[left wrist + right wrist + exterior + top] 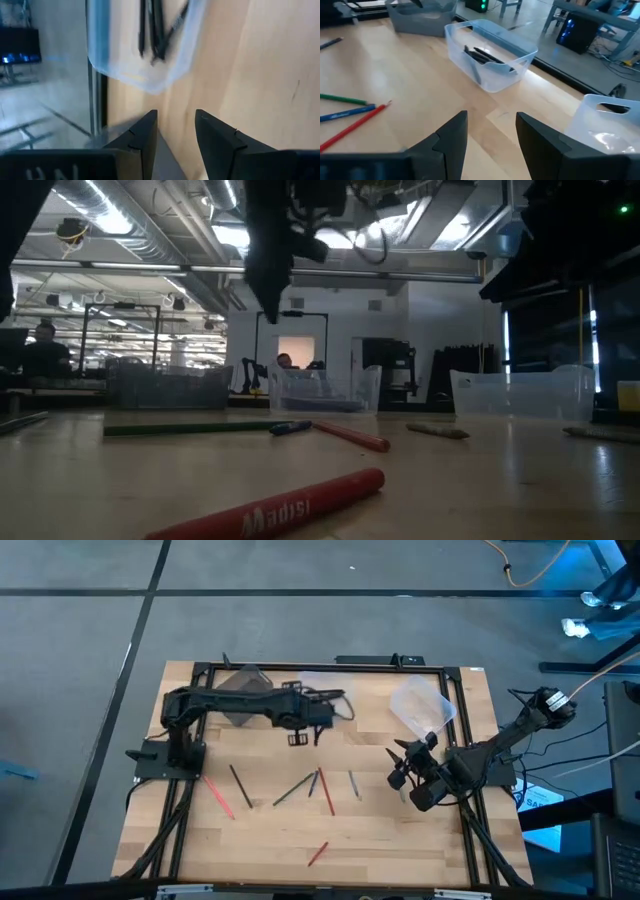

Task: Sort crayons/erasers/pens/pencils in bins
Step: Put the red pencil into the black bin

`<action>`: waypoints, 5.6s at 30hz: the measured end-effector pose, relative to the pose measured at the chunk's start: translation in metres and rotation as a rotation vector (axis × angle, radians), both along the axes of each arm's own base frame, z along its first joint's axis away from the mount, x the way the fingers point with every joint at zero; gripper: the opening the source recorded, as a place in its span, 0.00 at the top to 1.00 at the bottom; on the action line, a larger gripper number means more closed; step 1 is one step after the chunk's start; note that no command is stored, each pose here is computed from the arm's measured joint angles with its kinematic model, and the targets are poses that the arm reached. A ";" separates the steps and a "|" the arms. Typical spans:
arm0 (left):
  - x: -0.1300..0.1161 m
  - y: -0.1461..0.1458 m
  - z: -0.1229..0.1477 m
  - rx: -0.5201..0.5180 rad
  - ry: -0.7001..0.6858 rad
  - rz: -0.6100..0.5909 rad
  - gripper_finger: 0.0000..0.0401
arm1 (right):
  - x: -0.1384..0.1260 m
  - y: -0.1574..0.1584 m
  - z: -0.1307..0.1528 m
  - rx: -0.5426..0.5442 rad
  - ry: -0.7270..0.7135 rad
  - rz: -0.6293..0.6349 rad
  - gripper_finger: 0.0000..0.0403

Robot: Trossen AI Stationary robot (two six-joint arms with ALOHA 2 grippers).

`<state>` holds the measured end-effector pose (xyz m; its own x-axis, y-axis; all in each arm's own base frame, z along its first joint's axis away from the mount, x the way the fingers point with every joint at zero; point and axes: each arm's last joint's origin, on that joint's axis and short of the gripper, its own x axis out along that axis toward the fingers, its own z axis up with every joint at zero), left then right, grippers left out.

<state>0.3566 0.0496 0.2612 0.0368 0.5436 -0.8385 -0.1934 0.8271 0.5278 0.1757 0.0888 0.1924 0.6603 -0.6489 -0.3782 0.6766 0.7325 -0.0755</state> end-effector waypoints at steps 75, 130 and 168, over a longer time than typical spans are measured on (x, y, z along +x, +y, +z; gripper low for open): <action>0.055 -0.097 -0.120 -0.521 -0.251 -0.888 0.61 | 0.021 -0.005 0.000 -0.002 0.086 0.088 0.57; 0.046 -0.064 -0.090 -0.134 -0.197 -0.647 0.97 | 0.020 -0.005 0.000 -0.002 0.087 0.084 0.57; -0.140 0.093 0.038 0.002 -0.346 0.558 0.93 | 0.019 -0.005 -0.001 0.013 0.092 0.081 0.57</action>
